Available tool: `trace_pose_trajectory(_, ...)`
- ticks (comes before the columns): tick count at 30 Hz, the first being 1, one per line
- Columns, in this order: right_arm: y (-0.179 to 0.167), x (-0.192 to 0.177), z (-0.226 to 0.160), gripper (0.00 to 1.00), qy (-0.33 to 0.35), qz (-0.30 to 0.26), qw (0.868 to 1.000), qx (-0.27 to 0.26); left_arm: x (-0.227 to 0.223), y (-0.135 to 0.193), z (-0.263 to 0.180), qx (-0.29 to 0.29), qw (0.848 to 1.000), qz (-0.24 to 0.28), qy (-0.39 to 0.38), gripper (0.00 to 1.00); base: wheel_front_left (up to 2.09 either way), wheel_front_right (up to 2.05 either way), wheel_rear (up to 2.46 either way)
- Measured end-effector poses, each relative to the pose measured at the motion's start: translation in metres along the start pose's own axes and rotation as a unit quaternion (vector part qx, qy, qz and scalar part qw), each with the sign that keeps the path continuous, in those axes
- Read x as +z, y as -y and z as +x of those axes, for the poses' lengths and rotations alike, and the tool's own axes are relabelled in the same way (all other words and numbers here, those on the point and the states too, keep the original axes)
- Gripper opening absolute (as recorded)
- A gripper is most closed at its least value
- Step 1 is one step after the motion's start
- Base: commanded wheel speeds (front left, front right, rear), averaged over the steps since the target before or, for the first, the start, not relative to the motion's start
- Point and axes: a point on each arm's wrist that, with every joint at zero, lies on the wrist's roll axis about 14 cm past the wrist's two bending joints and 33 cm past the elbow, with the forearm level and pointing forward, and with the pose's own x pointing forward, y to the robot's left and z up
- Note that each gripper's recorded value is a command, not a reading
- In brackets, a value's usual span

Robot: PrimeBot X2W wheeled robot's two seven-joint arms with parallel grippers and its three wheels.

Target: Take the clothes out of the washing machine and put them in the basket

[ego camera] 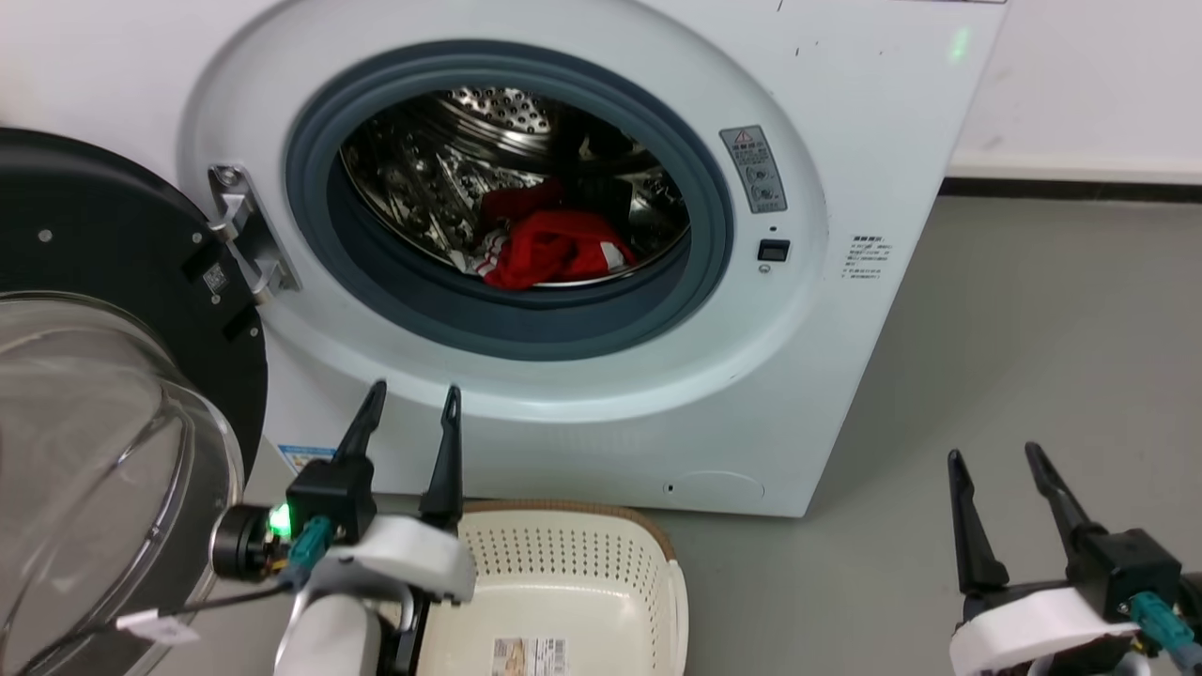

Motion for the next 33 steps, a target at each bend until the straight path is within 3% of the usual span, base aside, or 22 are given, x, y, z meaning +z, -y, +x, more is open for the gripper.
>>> trace_pose_trajectory(15,0.0,0.013,0.059,1.0,0.034,-0.001,0.999,0.008,-0.017,0.006,0.094,-0.025,1.0,0.015,-0.002,1.0,0.0,0.0,0.0)
trace_pose_trajectory(28,-0.021,-0.031,0.094,1.0,0.006,0.033,0.999,0.042,-0.094,-0.004,0.193,-0.055,0.994,0.043,-0.079,1.0,0.0,0.0,0.0)
trace_pose_trajectory(33,-0.012,-0.05,0.093,1.0,-0.014,0.04,0.999,0.03,-0.123,0.0,0.23,-0.07,0.988,0.06,-0.123,1.0,0.0,0.0,0.0)
